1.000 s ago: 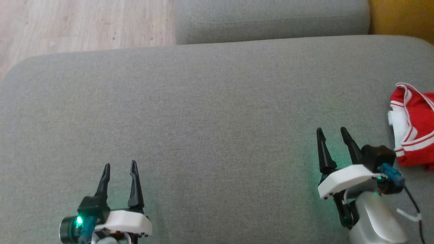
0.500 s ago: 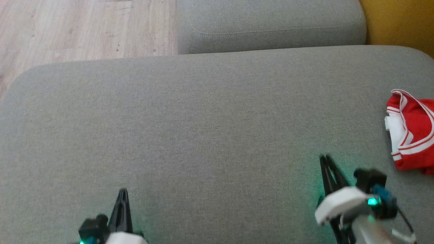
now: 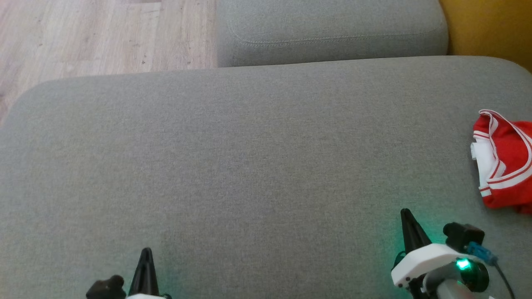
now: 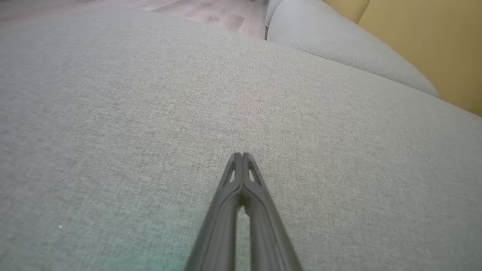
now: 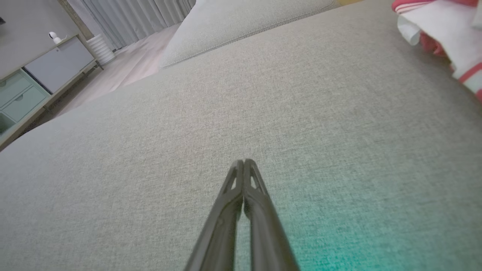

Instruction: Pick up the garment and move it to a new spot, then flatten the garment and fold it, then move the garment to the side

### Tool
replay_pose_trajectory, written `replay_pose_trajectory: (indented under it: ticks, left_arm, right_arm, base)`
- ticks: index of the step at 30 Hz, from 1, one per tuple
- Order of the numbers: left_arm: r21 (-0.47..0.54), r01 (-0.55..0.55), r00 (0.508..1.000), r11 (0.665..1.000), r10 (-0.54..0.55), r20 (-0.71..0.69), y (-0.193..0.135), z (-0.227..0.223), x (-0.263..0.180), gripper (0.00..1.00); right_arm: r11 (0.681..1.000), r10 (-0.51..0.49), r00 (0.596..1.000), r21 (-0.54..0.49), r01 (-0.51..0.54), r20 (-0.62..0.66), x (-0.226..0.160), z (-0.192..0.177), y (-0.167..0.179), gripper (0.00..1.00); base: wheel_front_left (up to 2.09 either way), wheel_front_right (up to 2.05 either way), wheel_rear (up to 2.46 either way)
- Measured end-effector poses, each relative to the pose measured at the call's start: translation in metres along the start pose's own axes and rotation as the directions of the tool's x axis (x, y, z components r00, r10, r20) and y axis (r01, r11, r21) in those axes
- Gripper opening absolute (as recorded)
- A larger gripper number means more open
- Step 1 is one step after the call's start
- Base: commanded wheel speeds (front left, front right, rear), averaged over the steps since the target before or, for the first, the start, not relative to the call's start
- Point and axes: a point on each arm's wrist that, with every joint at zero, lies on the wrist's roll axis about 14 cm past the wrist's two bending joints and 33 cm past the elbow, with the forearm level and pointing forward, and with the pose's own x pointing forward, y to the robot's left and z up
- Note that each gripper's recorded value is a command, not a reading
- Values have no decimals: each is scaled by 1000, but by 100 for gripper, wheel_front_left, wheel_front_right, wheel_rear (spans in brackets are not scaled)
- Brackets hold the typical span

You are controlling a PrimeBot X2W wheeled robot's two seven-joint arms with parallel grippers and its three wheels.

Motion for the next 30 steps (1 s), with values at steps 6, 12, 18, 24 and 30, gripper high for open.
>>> replay_pose_trajectory:
  ticks: [6,12,18,24,30]
  left_arm:
    - [-70,-12,1000,997,13,4,3,5,1,0]
    - [-137,-14,1000,990,15,1,4,7,3,0]
    - [-190,-13,1000,982,15,11,2,13,6,0]
    - [-257,-12,1000,966,15,9,3,16,7,0]
    - [-323,-18,1000,946,22,8,6,19,8,0]
  right_arm:
    - [998,-16,1000,69,15,18,1,7,-3,0]
    - [990,-29,999,138,24,34,2,14,-5,0]
    - [981,-37,998,194,27,47,2,19,-6,0]
    - [964,-50,997,263,33,59,3,25,-9,0]
    - [944,-57,996,329,31,71,3,31,-10,0]
  base:
    - [0,0,0]
    - [0,0,0]
    - [0,0,0]
    - [0,0,0]
    - [0,0,0]
